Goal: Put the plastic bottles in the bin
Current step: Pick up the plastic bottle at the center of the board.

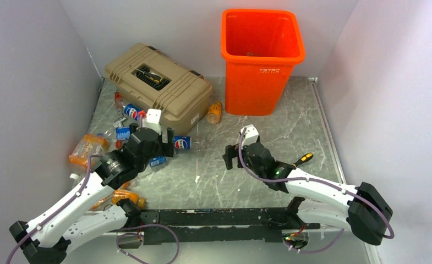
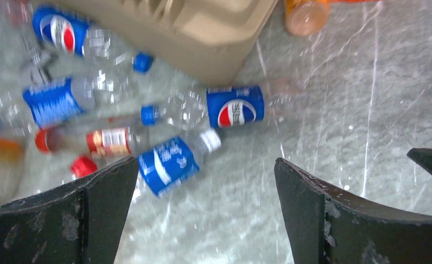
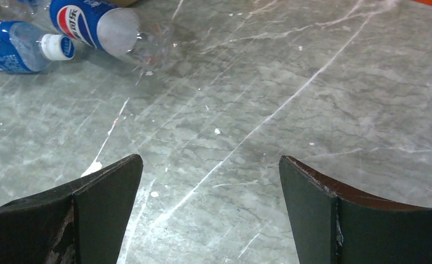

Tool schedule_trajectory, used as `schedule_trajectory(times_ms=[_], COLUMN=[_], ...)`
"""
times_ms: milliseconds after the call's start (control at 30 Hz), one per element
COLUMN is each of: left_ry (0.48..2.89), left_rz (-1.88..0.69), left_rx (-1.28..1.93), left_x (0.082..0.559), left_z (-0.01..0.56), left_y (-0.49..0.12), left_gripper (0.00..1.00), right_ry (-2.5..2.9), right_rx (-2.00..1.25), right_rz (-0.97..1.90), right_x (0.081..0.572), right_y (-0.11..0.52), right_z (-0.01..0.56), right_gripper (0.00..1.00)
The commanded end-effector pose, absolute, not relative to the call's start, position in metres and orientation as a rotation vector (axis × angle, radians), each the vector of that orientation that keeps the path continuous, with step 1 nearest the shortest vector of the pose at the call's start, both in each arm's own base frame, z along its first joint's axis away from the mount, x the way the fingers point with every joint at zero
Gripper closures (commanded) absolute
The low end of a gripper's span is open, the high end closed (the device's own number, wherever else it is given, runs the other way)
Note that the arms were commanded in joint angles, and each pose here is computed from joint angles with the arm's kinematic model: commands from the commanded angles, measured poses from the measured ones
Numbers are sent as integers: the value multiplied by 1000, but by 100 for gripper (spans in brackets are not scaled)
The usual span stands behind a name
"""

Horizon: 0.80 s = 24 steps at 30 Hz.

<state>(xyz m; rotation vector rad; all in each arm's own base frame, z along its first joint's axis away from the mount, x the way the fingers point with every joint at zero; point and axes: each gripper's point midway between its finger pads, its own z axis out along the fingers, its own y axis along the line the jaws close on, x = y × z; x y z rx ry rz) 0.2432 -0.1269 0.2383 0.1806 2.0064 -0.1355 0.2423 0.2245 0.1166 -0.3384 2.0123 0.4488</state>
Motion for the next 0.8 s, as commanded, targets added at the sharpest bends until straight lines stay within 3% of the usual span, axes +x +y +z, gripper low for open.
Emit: schedule_trajectory(times_ms=[0, 167, 500, 767], left_ry=[2187, 2242, 2305, 2256], left_rz=[-136, -111, 191, 165], left_rx=[-133, -321, -550, -859], left_x=[206, 195, 202, 220], left_z=[197, 159, 120, 117], left_y=[-97, -87, -72, -72], left_gripper=[1, 1, 1, 1], right_ry=[1946, 1952, 1952, 1932], right_rx=[-331, -343, -323, -311], right_rz=[565, 570, 629, 632], right_x=[242, 243, 234, 231], right_y=[242, 246, 246, 239], right_z=[132, 130, 129, 136], right_gripper=[1, 1, 1, 0])
